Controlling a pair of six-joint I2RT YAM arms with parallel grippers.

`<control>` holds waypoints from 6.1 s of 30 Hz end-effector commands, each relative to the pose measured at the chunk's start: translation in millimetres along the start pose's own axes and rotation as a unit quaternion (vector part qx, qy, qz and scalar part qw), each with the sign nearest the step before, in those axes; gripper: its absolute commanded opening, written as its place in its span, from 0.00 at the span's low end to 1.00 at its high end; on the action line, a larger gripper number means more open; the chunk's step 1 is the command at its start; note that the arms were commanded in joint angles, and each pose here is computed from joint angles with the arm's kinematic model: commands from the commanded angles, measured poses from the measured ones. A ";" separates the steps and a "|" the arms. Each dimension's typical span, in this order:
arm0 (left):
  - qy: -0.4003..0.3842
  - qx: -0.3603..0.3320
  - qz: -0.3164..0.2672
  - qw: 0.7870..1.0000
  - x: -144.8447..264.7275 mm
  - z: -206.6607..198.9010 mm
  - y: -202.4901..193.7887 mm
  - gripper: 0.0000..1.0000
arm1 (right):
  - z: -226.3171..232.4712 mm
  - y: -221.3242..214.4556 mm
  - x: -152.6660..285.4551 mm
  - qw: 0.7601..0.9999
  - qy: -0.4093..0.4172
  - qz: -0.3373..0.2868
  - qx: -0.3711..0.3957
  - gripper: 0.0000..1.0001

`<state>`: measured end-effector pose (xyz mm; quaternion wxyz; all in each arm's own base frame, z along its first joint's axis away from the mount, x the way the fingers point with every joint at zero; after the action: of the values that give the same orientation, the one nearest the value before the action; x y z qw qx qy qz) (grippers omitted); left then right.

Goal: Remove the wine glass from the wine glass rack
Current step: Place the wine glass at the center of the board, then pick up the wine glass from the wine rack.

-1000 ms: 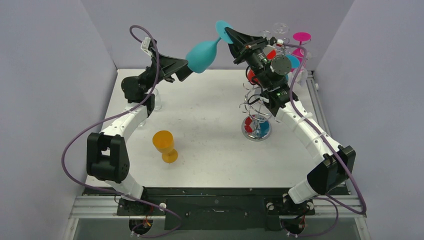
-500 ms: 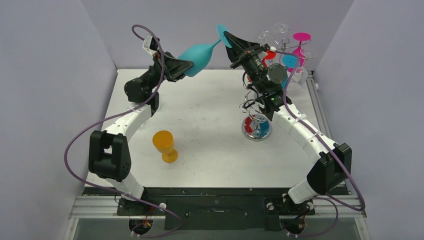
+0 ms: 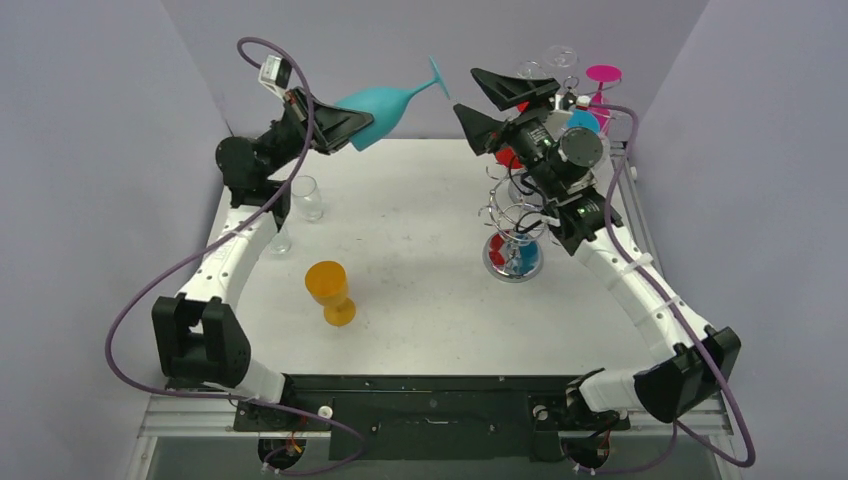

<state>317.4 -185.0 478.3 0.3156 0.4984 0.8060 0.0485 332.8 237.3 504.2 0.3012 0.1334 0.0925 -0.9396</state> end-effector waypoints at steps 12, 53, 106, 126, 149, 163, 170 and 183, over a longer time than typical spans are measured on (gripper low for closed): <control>0.506 -0.214 -0.053 0.834 87.3 5.3 45.4 0.00 | -3.3 28.7 57.7 0.929 -0.181 -0.043 0.319 0.74; 0.797 -0.060 0.200 0.567 235.1 229.8 -5.9 0.02 | -19.9 48.7 69.0 0.825 -0.309 0.030 0.473 0.75; 0.521 -0.220 0.144 0.812 66.4 94.9 -130.8 0.96 | -16.0 230.6 132.1 0.808 -0.389 -0.201 0.394 0.69; 0.487 -0.195 0.137 0.840 54.3 97.6 -143.9 0.96 | -77.0 266.4 107.2 0.861 -0.361 -0.191 0.304 0.47; 0.491 -0.188 0.136 0.840 49.2 102.5 -146.4 0.96 | -91.7 274.6 92.8 0.883 -0.339 -0.183 0.270 0.21; 0.493 -0.189 0.136 0.838 46.8 101.3 -147.3 0.96 | -83.2 269.2 95.2 0.888 -0.325 -0.187 0.267 0.00; 0.494 -0.191 0.137 0.837 45.6 102.0 -147.4 0.96 | -77.1 263.6 98.9 0.900 -0.299 -0.192 0.253 0.00; 0.496 -0.192 0.135 0.836 46.4 101.4 -146.7 0.96 | -70.1 250.4 92.6 0.938 -0.212 -0.175 0.212 0.00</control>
<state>240.8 -238.6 292.1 -0.0853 0.4586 0.7375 0.4884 431.6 -4.4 356.6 0.0979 -0.0883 -0.1656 -0.9773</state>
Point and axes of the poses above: each gripper's point midway between its finger pads, its own x axis back along the fingers, its own z axis along the line the jaws close on, y = z × x, the point moved 4 cm from there along x, back along the fingers, and after that the axes turned 3 degrees about x, right-handed, at the moved point
